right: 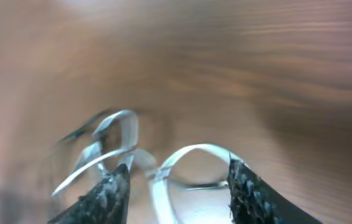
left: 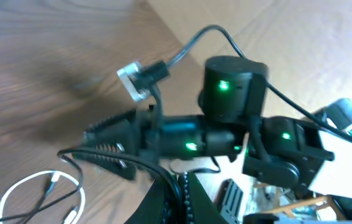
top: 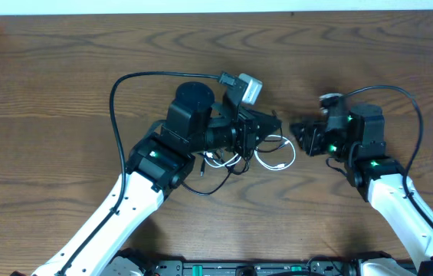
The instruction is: Untangle cables
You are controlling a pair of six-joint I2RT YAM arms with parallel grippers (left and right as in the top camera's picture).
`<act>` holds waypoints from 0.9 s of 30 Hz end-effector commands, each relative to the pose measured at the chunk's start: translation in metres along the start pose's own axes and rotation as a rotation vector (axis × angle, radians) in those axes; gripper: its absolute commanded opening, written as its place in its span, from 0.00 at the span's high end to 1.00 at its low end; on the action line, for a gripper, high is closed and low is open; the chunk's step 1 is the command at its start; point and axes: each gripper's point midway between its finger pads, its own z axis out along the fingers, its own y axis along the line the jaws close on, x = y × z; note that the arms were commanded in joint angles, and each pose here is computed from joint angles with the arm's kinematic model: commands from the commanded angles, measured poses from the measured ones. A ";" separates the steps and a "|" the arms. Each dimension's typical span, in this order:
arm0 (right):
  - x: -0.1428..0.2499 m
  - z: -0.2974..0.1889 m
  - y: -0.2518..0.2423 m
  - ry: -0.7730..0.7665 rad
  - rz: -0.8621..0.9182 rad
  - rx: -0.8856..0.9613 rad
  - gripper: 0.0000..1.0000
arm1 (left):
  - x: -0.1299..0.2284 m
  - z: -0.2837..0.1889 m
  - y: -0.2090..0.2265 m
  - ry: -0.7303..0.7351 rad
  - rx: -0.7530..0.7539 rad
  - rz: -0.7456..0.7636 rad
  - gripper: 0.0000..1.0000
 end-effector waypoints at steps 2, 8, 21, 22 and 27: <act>0.015 -0.017 0.077 0.063 -0.177 -0.454 0.49 | -0.017 -0.009 -0.005 -0.058 -0.019 0.042 0.92; 0.009 -0.014 0.083 0.030 -0.229 -0.458 0.48 | -0.017 -0.009 -0.006 -0.055 -0.013 0.036 0.92; 0.011 -0.003 0.068 0.038 -0.225 -0.330 0.44 | -0.018 -0.009 0.000 -0.064 -0.047 0.045 0.92; 0.011 0.000 0.057 0.039 -0.212 -0.269 0.43 | -0.018 -0.010 0.007 -0.068 -0.084 0.059 0.92; 0.014 0.000 0.051 0.052 -0.199 -0.237 0.40 | -0.015 -0.017 0.045 -0.075 -0.292 0.071 0.92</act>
